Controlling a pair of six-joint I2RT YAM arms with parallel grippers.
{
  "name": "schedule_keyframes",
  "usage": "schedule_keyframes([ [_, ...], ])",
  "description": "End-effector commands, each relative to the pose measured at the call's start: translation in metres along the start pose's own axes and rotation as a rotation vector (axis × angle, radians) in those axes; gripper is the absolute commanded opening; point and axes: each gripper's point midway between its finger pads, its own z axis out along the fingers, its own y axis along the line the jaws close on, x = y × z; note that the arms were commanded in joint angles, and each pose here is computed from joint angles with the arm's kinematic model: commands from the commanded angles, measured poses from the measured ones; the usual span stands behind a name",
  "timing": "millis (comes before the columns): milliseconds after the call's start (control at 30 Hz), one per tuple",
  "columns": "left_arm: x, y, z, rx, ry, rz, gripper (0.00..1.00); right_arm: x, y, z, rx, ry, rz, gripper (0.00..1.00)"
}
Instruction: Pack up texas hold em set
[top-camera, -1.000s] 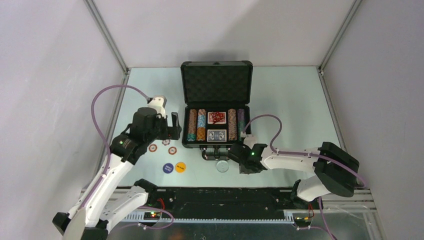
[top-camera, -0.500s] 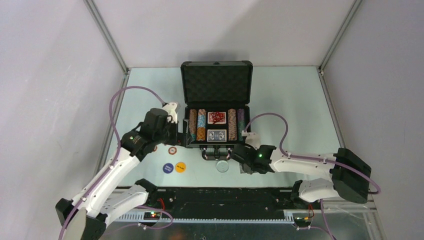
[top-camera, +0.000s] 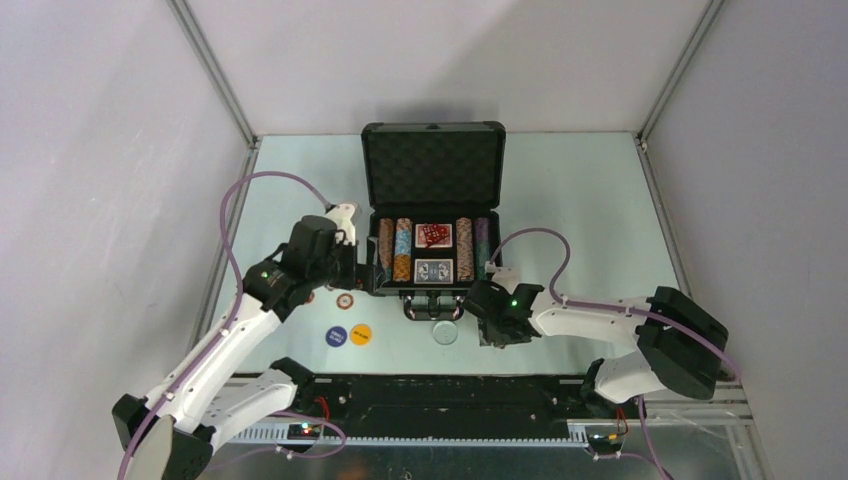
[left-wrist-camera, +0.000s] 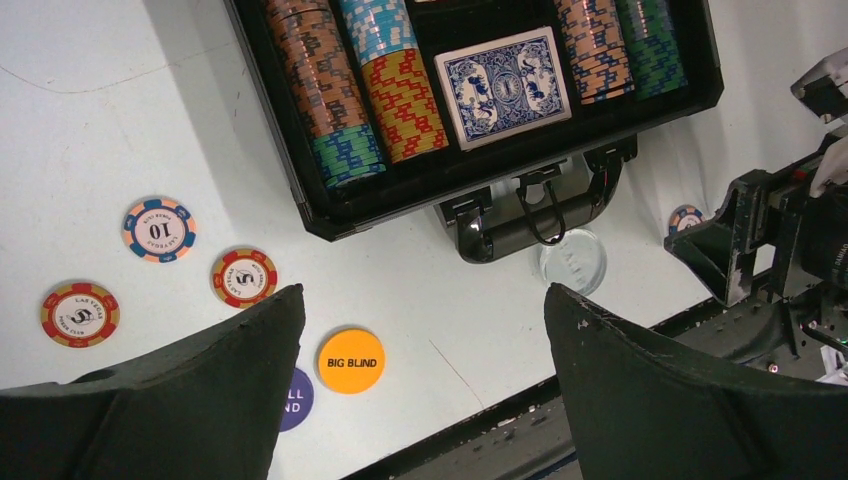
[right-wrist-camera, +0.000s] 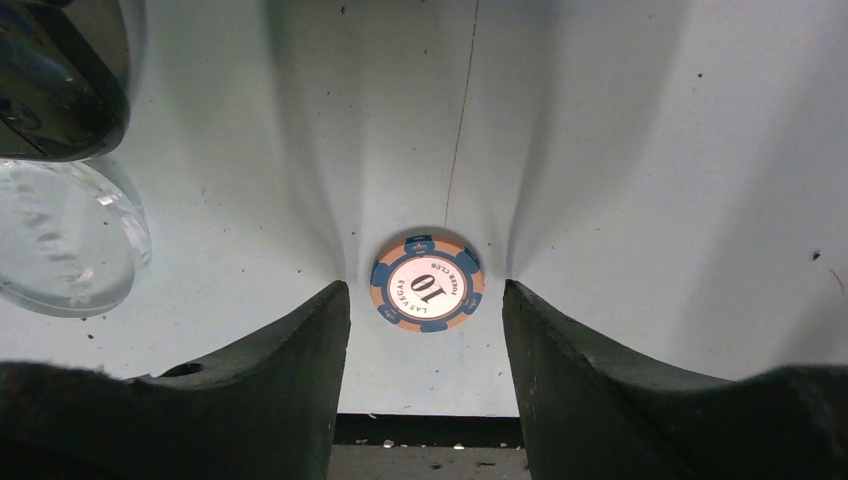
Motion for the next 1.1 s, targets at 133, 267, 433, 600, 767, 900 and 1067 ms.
schedule_keyframes([
  [133,0.000,-0.007,0.004,0.031,-0.002,-0.011,0.94,0.012,-0.006,0.008,0.042,0.044,-0.008,0.56],
  [267,0.000,-0.008,0.005,0.038,0.003,-0.014,0.94,0.016,-0.007,0.008,0.050,0.056,-0.008,0.51],
  [433,0.003,-0.012,0.008,0.055,0.017,-0.022,0.93,0.019,-0.006,0.010,0.035,0.057,0.000,0.44],
  [600,0.008,-0.017,0.011,0.074,0.037,-0.020,0.92,0.013,0.002,0.005,-0.004,0.013,-0.014,0.41],
  [767,0.011,-0.018,0.013,0.078,0.045,-0.024,0.92,0.003,0.010,-0.004,-0.053,-0.039,-0.024,0.41],
  [900,0.013,-0.022,0.015,0.089,0.054,-0.027,0.92,-0.004,0.015,-0.012,-0.084,-0.066,-0.038,0.42],
  [1067,0.016,-0.026,0.017,0.103,0.070,-0.024,0.91,-0.008,0.020,-0.017,-0.081,-0.075,-0.066,0.47],
])
